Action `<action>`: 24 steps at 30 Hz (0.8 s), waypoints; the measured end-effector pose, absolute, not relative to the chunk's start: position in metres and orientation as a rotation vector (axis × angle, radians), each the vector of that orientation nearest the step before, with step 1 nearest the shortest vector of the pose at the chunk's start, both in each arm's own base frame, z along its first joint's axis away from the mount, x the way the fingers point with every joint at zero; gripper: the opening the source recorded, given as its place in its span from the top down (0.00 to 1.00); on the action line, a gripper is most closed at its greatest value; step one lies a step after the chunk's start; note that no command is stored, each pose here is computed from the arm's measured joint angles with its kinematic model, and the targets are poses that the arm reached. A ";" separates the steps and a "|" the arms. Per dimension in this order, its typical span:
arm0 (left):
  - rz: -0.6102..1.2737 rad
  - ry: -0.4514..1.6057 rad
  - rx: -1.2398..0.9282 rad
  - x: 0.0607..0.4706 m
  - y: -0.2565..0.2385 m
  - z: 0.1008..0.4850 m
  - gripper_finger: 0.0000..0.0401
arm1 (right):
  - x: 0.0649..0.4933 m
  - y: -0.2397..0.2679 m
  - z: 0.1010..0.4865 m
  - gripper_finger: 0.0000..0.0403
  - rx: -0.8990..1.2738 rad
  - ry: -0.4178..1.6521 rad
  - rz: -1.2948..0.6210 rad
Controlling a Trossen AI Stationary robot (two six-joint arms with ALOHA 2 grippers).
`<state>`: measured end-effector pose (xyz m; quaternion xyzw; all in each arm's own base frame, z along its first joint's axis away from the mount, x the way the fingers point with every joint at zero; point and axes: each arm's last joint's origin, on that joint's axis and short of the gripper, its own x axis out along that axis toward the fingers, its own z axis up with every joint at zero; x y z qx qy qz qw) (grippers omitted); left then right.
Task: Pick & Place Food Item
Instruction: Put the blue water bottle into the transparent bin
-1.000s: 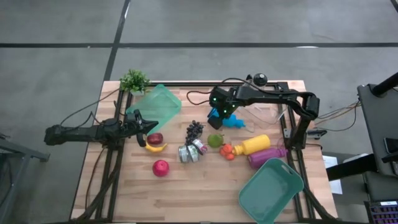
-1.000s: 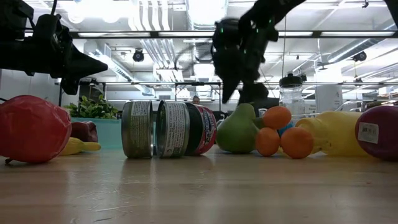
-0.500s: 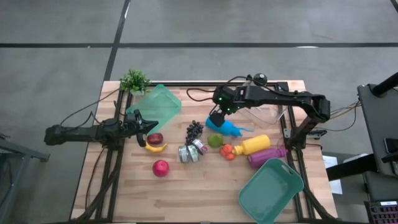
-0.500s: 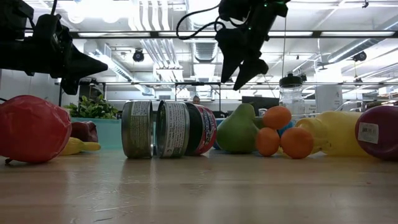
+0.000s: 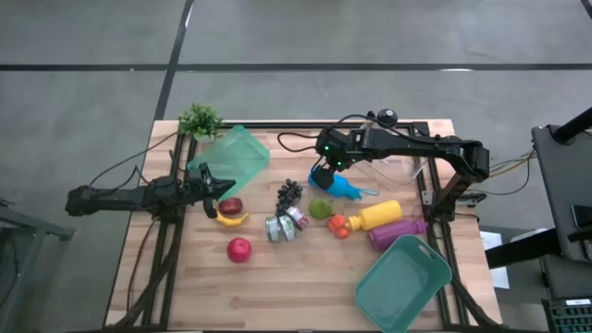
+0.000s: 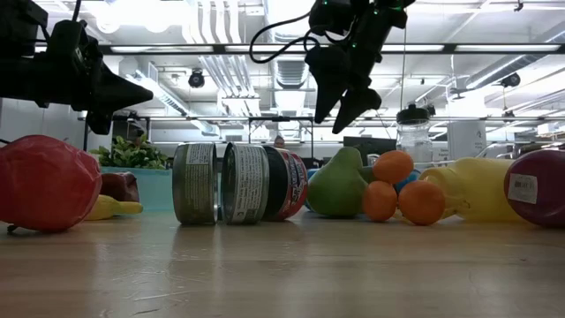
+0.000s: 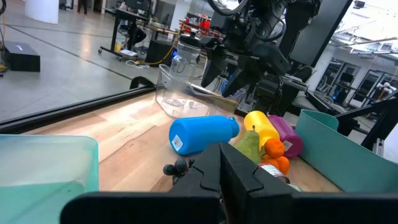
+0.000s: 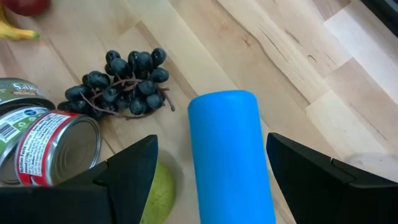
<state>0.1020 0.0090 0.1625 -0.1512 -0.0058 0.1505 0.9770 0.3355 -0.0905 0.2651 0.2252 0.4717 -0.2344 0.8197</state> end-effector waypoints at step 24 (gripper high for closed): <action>0.303 -0.012 -0.305 0.102 0.009 0.163 1.00 | 0.333 -0.084 0.248 0.26 0.522 1.028 -0.520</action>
